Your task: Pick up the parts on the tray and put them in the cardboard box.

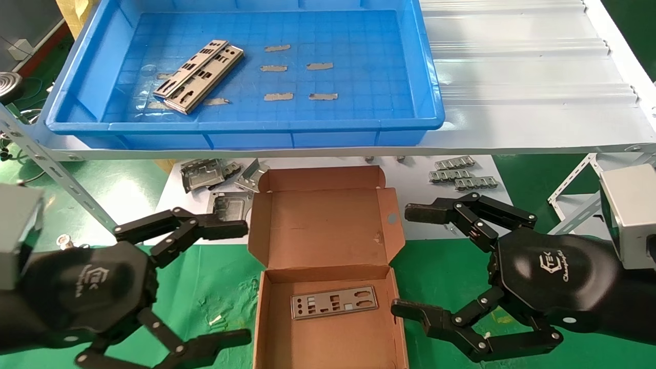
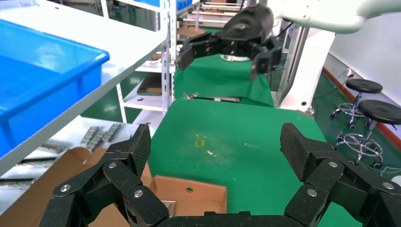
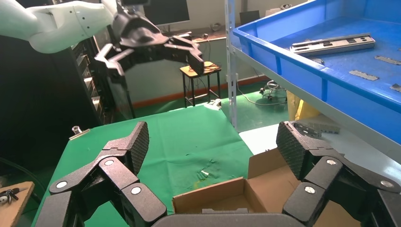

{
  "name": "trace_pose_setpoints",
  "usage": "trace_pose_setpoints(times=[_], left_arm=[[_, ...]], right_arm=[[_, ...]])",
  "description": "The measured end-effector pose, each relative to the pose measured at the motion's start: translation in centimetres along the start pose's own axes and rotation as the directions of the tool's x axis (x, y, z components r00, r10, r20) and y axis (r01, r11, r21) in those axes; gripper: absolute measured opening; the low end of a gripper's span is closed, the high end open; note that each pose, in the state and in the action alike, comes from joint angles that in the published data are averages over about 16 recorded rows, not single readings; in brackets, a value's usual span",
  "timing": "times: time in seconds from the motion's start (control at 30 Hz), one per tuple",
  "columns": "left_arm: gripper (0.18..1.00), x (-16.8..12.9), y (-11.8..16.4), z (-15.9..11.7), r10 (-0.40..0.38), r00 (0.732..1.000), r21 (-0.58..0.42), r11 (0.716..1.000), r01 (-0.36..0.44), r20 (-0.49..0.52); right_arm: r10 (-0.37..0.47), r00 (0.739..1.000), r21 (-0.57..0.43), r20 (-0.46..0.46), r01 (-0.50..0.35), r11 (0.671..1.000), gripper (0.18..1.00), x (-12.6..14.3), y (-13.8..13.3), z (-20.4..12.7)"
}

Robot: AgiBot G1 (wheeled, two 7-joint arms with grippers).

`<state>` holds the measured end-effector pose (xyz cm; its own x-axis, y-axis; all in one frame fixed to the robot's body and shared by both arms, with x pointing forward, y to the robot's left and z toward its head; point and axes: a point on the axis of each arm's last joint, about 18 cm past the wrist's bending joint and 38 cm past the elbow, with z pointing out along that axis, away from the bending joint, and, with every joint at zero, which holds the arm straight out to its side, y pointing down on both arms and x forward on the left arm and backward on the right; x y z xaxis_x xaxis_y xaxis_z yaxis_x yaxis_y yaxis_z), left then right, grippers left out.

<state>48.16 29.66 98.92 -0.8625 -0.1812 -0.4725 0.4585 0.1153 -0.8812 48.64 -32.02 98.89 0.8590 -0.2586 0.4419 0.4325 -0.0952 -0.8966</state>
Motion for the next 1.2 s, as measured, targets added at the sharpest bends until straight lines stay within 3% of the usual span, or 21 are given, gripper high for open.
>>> trace_pose_setpoints(times=[1.2], left_arm=[[1.001, 0.36, -0.5, -0.47, 0.005, 1.0, 0.005, 1.0, -0.005, -0.003]], right_arm=[[0.0, 1.0, 0.0, 0.0, 0.0, 1.0, 1.0, 0.0, 0.0, 0.0]])
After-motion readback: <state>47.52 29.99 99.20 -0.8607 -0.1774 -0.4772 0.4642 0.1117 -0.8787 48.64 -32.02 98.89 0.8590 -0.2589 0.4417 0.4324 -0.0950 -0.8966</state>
